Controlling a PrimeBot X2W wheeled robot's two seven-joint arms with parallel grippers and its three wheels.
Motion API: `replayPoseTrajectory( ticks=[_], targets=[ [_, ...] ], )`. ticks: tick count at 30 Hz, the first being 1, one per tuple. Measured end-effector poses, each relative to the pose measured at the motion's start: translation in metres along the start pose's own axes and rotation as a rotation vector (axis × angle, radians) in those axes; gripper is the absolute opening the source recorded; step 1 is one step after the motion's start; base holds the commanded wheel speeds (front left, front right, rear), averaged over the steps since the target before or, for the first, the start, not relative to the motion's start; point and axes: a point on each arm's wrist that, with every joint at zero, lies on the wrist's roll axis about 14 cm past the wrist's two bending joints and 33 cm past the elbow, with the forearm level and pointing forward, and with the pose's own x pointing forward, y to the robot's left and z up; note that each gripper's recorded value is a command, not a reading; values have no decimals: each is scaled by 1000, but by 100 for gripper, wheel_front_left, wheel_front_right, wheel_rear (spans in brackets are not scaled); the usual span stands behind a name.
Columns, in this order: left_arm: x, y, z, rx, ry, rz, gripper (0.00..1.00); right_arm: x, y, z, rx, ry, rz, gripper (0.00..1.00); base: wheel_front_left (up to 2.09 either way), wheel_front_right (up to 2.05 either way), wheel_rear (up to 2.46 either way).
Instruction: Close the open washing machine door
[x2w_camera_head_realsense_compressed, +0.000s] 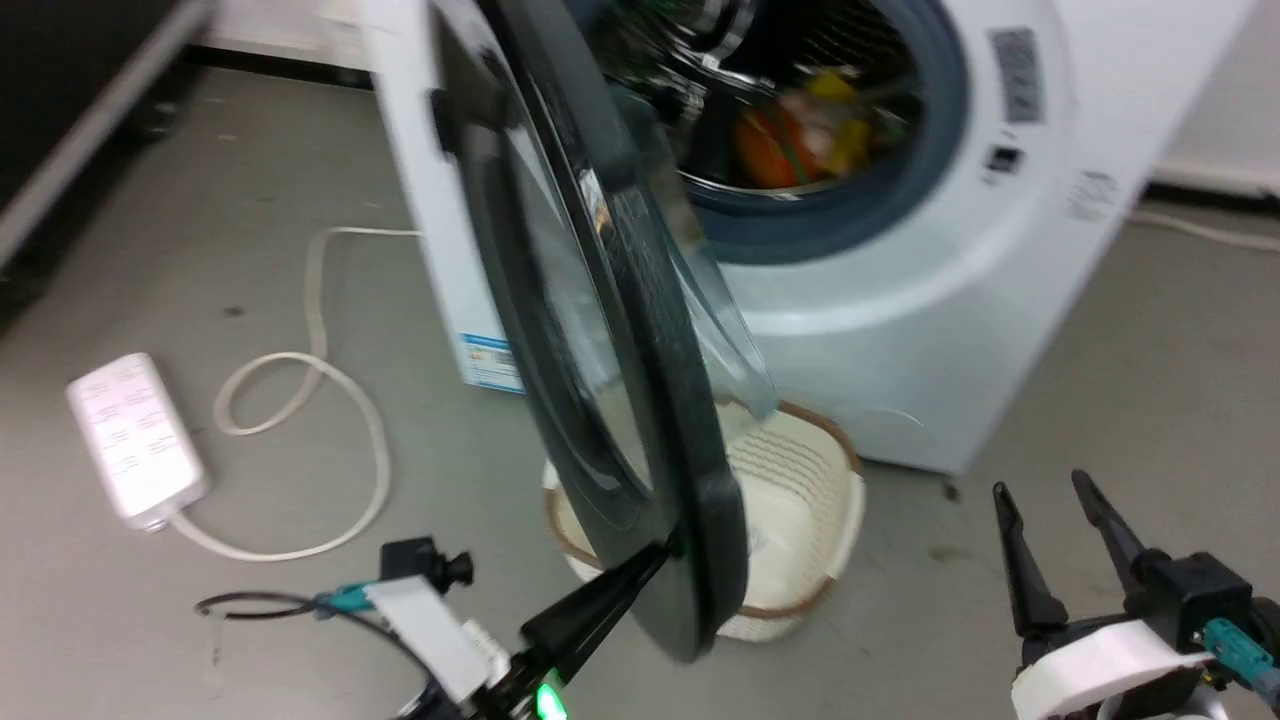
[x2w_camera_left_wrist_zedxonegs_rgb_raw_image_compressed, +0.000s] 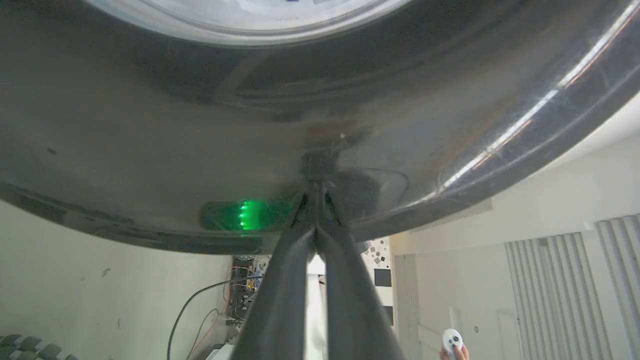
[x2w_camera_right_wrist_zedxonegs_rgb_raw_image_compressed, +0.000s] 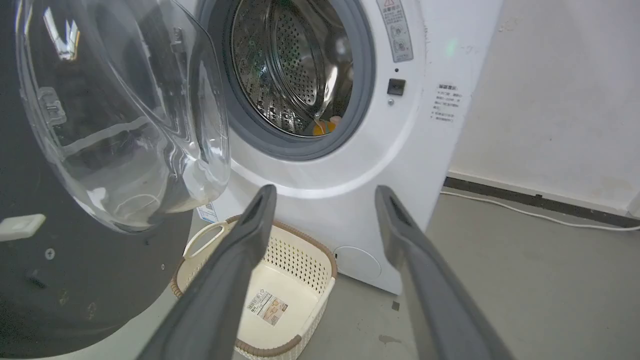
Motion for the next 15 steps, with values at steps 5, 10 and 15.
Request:
replayPoseTrajectory(
  ticks=[5,10,15],
  targets=[
    [53,6,-12,-23,56,-8,0,-16,-40,-10,-9,35,-120,100,0,0,0],
    [109,10,-17,-46,84,-19,0,-34,-80,-19,-14,67,-245,100,0,0,0],
    [166,14,-16,-71,79,-24,0,-58,-106,-37,-4,127,-342,100,0,0,0]
  ],
)
